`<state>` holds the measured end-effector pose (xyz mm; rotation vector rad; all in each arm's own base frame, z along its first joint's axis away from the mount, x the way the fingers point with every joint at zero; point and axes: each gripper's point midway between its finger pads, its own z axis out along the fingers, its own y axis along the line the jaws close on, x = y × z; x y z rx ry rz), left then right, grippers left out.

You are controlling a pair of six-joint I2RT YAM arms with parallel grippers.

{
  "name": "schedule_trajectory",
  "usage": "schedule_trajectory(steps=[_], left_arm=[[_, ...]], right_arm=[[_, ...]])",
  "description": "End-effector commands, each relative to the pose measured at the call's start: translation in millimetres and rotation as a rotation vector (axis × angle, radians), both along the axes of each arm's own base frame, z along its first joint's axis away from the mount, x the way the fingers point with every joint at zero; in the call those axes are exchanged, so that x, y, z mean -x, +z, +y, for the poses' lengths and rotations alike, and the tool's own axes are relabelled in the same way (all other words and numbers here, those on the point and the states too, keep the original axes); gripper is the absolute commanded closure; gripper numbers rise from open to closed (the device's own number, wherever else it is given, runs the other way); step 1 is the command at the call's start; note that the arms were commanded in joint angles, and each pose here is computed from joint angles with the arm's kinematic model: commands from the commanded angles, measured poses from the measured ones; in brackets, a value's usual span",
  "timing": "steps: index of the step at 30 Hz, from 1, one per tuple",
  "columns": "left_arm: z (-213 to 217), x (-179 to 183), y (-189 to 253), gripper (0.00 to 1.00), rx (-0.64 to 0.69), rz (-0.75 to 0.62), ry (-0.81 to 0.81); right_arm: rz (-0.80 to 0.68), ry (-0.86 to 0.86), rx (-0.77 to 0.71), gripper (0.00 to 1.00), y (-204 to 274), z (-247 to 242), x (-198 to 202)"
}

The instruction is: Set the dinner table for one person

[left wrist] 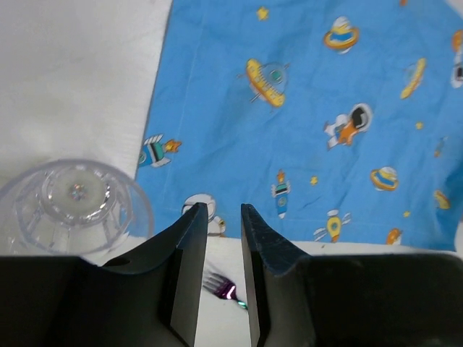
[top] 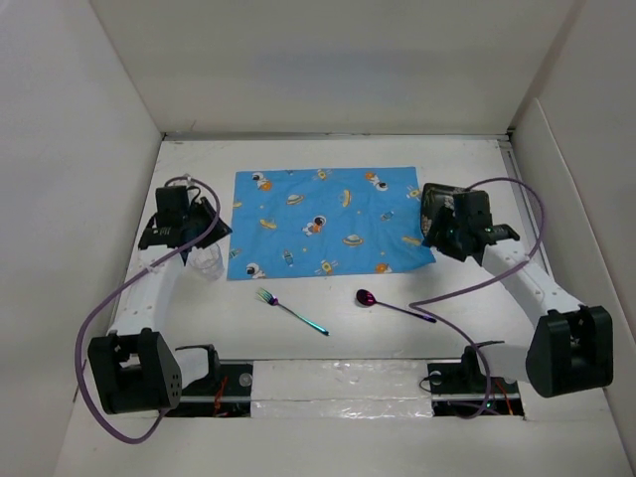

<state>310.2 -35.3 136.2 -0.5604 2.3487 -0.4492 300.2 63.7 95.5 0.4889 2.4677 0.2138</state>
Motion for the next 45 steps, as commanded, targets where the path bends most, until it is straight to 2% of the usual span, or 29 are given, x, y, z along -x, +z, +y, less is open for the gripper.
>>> schedule_trajectory(steps=[1, 5, 6, 7, 8, 10, 13, 19, 25, 31, 37, 39, 45], left_arm=[[-9, -18, 50, 0.78, 0.034, -0.142, -0.053], [-27, -35, 96, 0.80, 0.115, -0.257, -0.125], [-33, -37, 103, 0.80, 0.131, -0.267, -0.145], [-38, -39, 110, 0.80, 0.134, -0.285, -0.162], [-46, -41, 126, 0.80, 0.128, -0.322, -0.191], [-57, -42, 145, 0.80, 0.134, -0.368, -0.224], [-65, -39, 154, 0.80, 0.174, -0.392, -0.255], [-66, -29, 149, 0.79, 0.177, -0.398, -0.270], [-67, -30, 144, 0.77, 0.160, -0.393, -0.272], [-68, -37, 142, 0.77, 0.168, -0.382, -0.273], [-67, -45, 146, 0.77, 0.166, -0.400, -0.258], [-65, -47, 147, 0.77, 0.159, -0.406, -0.248], [-64, -49, 140, 0.77, 0.165, -0.408, -0.233]], right_arm=[[-0.105, -0.109, -0.063, 0.36, 40, -18, -25], [-0.221, -0.316, -0.153, 0.33, 52, -64, -53], [-0.216, -0.376, -0.169, 0.32, 42, -77, -53], [-0.192, -0.406, -0.264, 0.31, 34, -77, -56], [-0.219, -0.471, -0.308, 0.30, 34, -99, -62], [-0.198, -0.550, -0.407, 0.30, 16, -112, -66], [-0.190, -0.651, -0.463, 0.31, 5, -127, -68], [-0.205, -0.878, -0.475, 0.36, -14, -180, -63], [-0.125, -0.929, -0.516, 0.38, -42, -185, -66], [-0.093, -0.922, -0.552, 0.43, -47, -182, -78], [0.036, -0.878, -0.509, 0.48, -57, -178, -84], [0.037, -0.845, -0.487, 0.48, -53, -178, -90], [0.149, -0.763, -0.400, 0.50, -64, -163, -79]])
